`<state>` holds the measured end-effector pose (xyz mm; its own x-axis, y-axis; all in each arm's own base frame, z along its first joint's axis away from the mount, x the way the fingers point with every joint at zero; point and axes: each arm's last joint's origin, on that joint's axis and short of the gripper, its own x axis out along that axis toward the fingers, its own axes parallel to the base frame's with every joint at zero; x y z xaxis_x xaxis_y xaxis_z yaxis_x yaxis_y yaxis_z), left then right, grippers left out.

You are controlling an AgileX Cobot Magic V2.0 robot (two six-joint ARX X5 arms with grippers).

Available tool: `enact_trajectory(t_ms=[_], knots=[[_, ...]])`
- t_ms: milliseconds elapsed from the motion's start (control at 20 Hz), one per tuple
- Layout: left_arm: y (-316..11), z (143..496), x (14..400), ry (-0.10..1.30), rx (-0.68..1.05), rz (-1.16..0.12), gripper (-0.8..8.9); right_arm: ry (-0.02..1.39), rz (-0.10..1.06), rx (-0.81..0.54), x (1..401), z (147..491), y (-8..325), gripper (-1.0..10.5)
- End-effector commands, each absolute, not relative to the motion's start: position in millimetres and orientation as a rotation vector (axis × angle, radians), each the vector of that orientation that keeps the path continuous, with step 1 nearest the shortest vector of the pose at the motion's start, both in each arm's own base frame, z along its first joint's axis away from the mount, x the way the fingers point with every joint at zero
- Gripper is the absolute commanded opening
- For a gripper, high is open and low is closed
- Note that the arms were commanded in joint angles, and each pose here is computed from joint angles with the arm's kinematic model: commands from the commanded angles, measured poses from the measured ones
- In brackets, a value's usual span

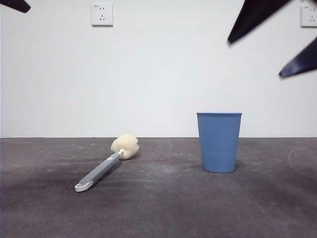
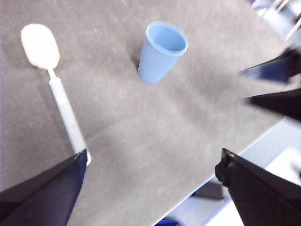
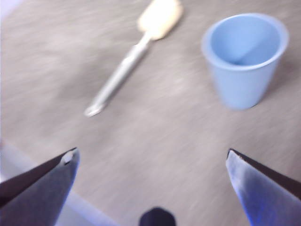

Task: Pick up the cup brush,pick up the cup,insert the brush into the cup,clean the cup,put the cup brush back,put the cup back to the fixed position on the table

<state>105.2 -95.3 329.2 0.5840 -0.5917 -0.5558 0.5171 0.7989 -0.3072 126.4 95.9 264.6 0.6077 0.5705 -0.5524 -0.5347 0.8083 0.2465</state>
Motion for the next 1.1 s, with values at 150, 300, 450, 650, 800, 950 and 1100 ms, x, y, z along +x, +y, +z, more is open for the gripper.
enact_trajectory(t_ms=[150,300,450,650,800,950,1100], knots=[[-93.4,322.4,102.3,0.721,0.004,-0.675,4.65,0.738,0.727,0.095,105.2,292.0,89.3,5.4],[-92.1,319.6,100.9,0.753,0.024,-0.668,1.78,0.794,0.724,0.077,99.3,295.4,86.5,1.5],[-92.0,319.4,100.9,0.752,0.034,-0.671,-0.08,0.847,0.711,0.057,96.9,291.2,84.6,-0.1],[-91.9,319.4,101.0,0.747,0.048,-0.675,-0.03,0.859,0.707,0.053,96.2,290.3,84.0,0.0],[-92.0,319.4,101.1,0.746,0.048,-0.674,-0.03,0.858,0.703,0.052,96.3,290.3,84.0,0.0],[-92.1,319.4,101.2,0.746,0.048,-0.673,-0.03,0.858,0.703,0.052,96.3,290.3,84.0,0.0],[-92.1,319.4,101.2,0.746,0.048,-0.674,-0.03,0.858,0.703,0.052,96.3,290.3,84.0,0.0]])
